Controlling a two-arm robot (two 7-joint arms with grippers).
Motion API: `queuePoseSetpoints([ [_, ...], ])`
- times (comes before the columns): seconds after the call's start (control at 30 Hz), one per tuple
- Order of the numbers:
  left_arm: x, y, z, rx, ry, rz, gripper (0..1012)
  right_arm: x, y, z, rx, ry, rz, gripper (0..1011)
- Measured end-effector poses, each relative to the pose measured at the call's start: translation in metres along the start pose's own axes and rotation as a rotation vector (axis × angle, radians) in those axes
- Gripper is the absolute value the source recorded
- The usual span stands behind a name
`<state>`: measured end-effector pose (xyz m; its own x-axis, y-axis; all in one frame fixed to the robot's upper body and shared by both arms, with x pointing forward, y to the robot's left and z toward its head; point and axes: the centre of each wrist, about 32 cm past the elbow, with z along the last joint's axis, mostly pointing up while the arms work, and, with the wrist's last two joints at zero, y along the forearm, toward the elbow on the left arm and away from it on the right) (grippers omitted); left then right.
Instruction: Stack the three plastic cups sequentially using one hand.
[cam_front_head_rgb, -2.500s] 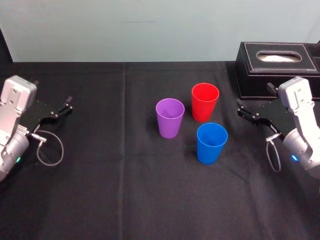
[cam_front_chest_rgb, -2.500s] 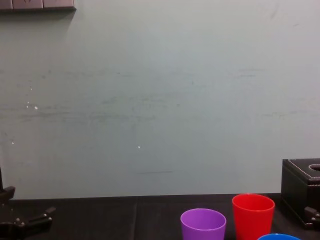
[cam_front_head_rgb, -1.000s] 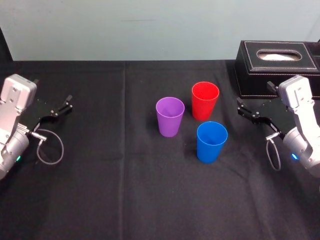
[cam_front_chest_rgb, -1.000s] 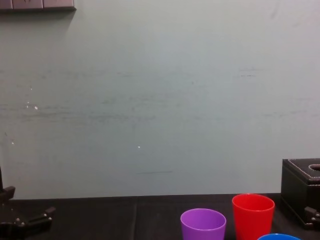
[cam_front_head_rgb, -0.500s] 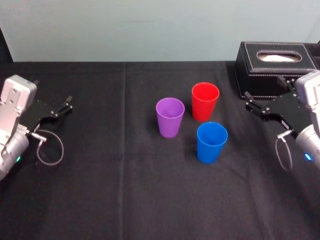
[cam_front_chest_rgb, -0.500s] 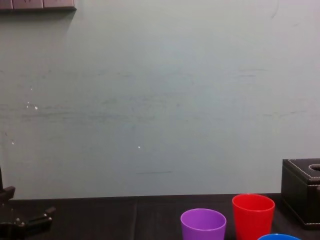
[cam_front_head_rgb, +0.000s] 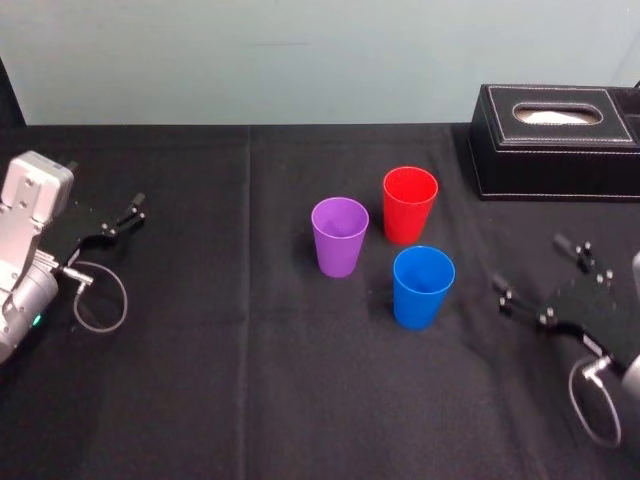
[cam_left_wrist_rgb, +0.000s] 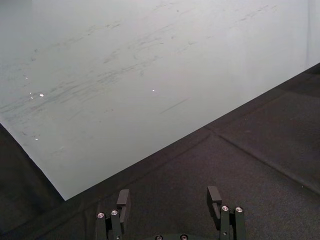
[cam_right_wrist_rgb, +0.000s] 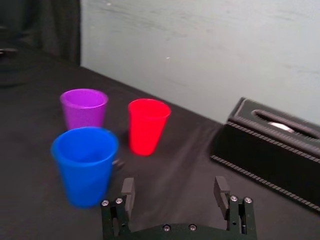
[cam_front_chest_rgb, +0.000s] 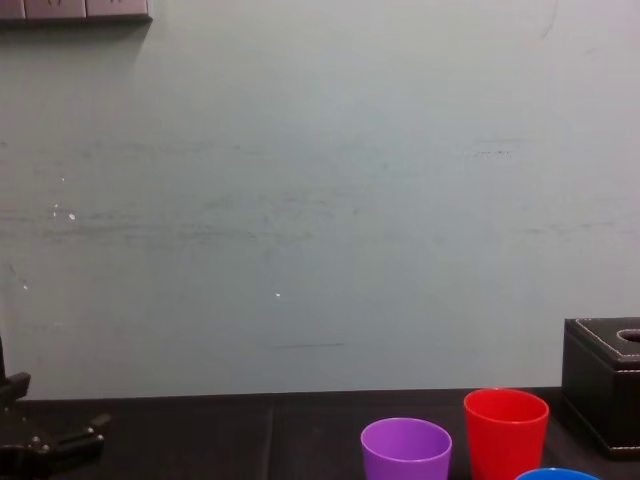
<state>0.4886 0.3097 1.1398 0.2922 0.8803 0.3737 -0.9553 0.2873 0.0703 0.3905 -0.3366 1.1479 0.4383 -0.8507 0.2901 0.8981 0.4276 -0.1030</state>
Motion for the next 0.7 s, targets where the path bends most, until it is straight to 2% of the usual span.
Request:
queuePoseSetpoints([
  [0.1, 0.0000, 0.000, 0.000, 0.000, 0.000, 0.000, 1005, -0.0076, -0.010, -0.005, 0.006, 0.017, 0.039, 1003],
  [0.27, 0.0000, 0.000, 0.000, 0.000, 0.000, 0.000, 1005, -0.0165, -0.015, -0.009, 0.017, 0.029, 0.079, 1003],
  [0.3, 0.0000, 0.000, 0.000, 0.000, 0.000, 0.000, 1005, -0.0224, -0.015, -0.011, 0.023, 0.034, 0.102, 1003],
  [0.33, 0.0000, 0.000, 0.000, 0.000, 0.000, 0.000, 1005, -0.0224, -0.015, -0.011, 0.023, 0.034, 0.102, 1003],
  [0.53, 0.0000, 0.000, 0.000, 0.000, 0.000, 0.000, 1005, -0.0386, -0.008, -0.015, 0.039, 0.057, 0.137, 1003],
  [0.7, 0.0000, 0.000, 0.000, 0.000, 0.000, 0.000, 1004, -0.0466, 0.001, -0.018, 0.044, 0.083, 0.130, 1004],
])
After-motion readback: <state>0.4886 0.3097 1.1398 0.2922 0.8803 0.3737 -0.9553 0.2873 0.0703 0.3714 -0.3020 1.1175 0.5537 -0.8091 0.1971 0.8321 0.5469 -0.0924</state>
